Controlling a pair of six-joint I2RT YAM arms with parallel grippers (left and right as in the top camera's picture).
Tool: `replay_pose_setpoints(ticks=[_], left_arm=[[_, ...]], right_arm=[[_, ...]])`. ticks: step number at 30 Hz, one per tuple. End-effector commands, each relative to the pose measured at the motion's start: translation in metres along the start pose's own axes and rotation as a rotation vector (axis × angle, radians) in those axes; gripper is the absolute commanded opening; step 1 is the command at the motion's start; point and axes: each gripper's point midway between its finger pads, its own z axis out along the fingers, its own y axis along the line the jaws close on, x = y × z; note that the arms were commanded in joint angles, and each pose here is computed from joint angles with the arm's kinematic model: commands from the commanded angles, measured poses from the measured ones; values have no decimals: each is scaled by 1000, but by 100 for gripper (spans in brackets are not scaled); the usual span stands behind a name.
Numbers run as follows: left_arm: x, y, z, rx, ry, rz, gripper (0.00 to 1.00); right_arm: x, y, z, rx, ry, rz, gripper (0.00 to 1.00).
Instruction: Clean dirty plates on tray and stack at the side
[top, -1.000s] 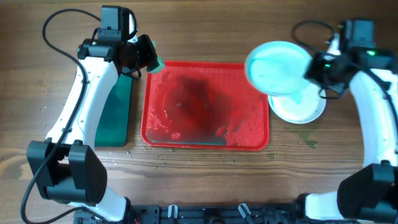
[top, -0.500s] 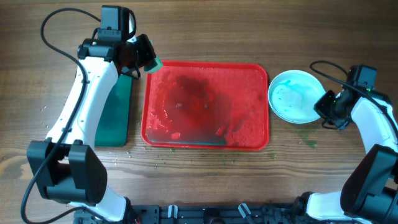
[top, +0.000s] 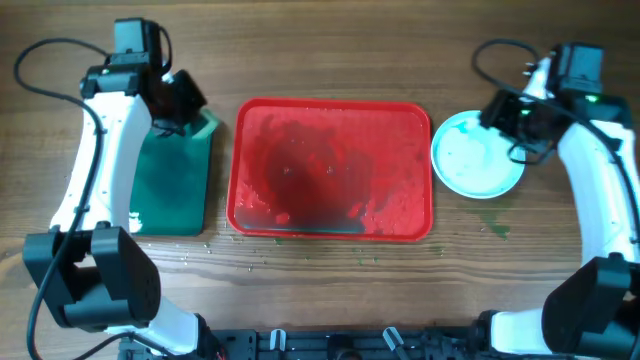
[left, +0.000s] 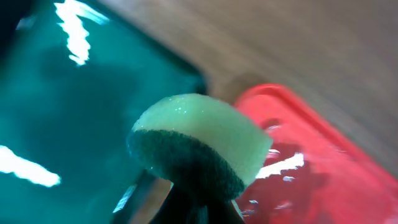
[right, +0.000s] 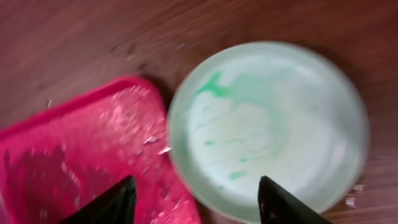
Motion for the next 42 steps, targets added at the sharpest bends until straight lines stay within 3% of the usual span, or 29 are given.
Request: replay_pose_setpoints(ticks=[1,6,10,14,16,18,19,27,35,37,42], left_arm=[[-5,49,0,-195,-30,-33,4],[7,94,22,-356,-54,-116,4],[28,112,61,-359,-60,-140,4],[31,123,71,-382,-87,-146,18],[21,130,67,-409,-127,-149,38],[16,128,61,-405,-134,-153,90],[13,126,57,-406,-133,-153,100],[-5,94,12,-282,-153,-161,100],[-5,94,12,-282,-152,-161,100],[-5,94,12,-282,-152,-161,100],[-5,94,12,-282,-152,-161,100]], right_arm=[[12,45,-2,-71,6,-130,69],[24,75,1,-104,10,-211,74],[27,76,2,-74,5,-229,74],[29,75,2,-69,15,-230,74],[31,74,2,-65,24,-229,74],[33,73,2,-62,32,-227,74],[33,72,2,-61,34,-226,74],[31,75,-9,-73,5,-233,72],[17,86,-110,-145,-277,-265,73],[27,84,-145,-170,-342,-275,100],[59,74,-204,-216,-445,-279,100]])
